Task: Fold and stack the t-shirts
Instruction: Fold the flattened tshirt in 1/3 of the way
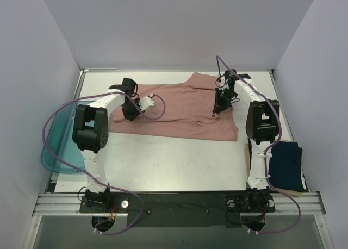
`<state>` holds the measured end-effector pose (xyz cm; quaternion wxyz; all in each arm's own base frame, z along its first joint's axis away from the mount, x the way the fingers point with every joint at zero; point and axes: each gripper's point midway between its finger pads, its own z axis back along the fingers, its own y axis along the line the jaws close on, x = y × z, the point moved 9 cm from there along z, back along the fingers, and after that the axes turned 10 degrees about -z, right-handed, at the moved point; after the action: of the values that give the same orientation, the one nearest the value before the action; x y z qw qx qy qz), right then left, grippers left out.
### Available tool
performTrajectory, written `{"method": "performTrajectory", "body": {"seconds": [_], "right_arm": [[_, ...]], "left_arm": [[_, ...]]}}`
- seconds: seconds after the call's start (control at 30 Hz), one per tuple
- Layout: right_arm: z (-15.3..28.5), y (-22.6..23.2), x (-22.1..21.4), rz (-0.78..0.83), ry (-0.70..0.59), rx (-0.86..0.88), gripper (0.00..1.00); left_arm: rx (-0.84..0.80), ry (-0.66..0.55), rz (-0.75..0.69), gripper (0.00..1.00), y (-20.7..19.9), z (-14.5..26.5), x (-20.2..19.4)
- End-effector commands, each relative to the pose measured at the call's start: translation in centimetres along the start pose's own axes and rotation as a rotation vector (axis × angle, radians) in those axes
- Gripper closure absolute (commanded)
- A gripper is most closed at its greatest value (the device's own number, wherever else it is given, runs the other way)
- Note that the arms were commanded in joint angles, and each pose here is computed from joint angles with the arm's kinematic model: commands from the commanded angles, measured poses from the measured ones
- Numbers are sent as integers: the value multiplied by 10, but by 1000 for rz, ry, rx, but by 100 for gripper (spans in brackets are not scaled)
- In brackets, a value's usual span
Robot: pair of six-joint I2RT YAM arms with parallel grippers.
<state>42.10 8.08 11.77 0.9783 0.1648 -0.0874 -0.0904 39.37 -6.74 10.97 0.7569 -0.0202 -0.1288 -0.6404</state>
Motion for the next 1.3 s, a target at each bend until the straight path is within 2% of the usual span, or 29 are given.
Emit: {"method": "performTrajectory", "body": {"seconds": [0.0, 0.23, 0.43, 0.53, 0.57, 0.63, 0.7, 0.87, 0.93, 1.03, 1.13, 1.17, 1.2, 1.23, 1.27], "right_arm": [[30, 8, 2, 9, -48, 25, 100], [29, 9, 12, -23, -59, 61, 100], [25, 2, 34, -114, -128, 22, 98], [25, -2, 43, -193, -159, 3, 79], [28, -4, 46, -212, -180, -14, 67], [34, -4, 51, -220, -209, -26, 56], [42, -5, 52, -215, -239, -53, 51], [93, -18, 27, -218, -324, -171, 49], [101, -34, 4, -240, -310, -269, 47], [93, -57, -39, -263, -204, -358, 45], [73, -75, -67, -325, -91, -357, 41], [68, -77, -70, -337, -76, -347, 42], [62, -80, -74, -358, -48, -325, 42], [55, -82, -74, -360, -40, -318, 42], [51, -81, -76, -362, -24, -296, 42]], "left_arm": [[278, -29, 78, 74, 40, 15, 0], [497, -42, 166, 70, 76, 20, -3], [539, 3, 270, 70, 104, 13, -13], [554, 7, 307, 70, 110, 19, -20], [563, -10, 319, 69, 112, 24, -19], [567, -33, 348, 67, 114, 35, -21], [570, -52, 370, 62, 112, 48, -21], [547, -88, 394, 58, 91, 93, -23], [445, -134, 339, 58, 67, 100, -23], [272, -149, 140, 53, 24, 91, -27], [160, -97, -3, 46, -10, 68, -41], [148, -86, -15, 41, -13, 64, -44], [125, -65, -23, 41, -18, 55, -49], [137, -58, -31, 35, -16, 52, -50], [127, -41, -42, 34, -18, 44, -53]]}}
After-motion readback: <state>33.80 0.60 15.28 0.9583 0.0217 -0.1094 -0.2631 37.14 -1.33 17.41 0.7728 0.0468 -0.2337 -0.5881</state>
